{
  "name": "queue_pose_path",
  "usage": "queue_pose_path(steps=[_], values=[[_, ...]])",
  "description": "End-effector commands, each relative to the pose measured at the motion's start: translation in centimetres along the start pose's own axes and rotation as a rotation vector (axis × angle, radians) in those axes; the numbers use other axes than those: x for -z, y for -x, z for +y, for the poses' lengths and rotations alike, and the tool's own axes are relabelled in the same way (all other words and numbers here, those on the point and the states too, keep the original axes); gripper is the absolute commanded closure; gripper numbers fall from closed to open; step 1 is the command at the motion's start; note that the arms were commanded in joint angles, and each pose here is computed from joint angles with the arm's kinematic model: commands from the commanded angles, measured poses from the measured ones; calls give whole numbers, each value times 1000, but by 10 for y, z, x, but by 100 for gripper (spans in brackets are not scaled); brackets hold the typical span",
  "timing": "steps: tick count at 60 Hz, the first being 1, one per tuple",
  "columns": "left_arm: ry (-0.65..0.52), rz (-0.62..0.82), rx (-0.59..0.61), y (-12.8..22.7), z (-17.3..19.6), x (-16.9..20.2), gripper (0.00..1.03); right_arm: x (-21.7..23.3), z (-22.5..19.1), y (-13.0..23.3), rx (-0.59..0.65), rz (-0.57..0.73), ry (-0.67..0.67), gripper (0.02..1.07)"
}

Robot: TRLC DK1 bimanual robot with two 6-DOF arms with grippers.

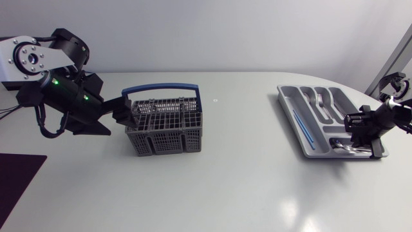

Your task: Unload the cutlery basket into the drawer organizer.

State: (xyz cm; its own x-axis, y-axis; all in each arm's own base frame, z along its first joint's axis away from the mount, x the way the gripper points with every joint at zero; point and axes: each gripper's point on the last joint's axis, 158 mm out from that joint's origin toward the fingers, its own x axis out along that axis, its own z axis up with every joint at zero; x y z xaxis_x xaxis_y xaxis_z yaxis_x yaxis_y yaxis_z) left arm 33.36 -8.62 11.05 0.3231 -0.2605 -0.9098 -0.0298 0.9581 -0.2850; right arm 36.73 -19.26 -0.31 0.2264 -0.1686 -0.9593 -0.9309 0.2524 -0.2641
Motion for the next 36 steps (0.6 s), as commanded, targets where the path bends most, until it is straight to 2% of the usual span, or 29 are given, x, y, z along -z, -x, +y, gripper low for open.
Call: queue_pose_path(steps=[1,9,21,36], values=[[-80,-8,-3,0,1,6,5,2,4,-5,-19,19,31,42],[-157,-21,-1,0,1,8,5,-10,7,13,-1,17,44,28],[-240,-35,5,1,3,7,5,-67,23,54,-33,-43,29,12],[-357,-52,14,-2,5,9,5,-174,44,113,-53,-195,-42,10]])
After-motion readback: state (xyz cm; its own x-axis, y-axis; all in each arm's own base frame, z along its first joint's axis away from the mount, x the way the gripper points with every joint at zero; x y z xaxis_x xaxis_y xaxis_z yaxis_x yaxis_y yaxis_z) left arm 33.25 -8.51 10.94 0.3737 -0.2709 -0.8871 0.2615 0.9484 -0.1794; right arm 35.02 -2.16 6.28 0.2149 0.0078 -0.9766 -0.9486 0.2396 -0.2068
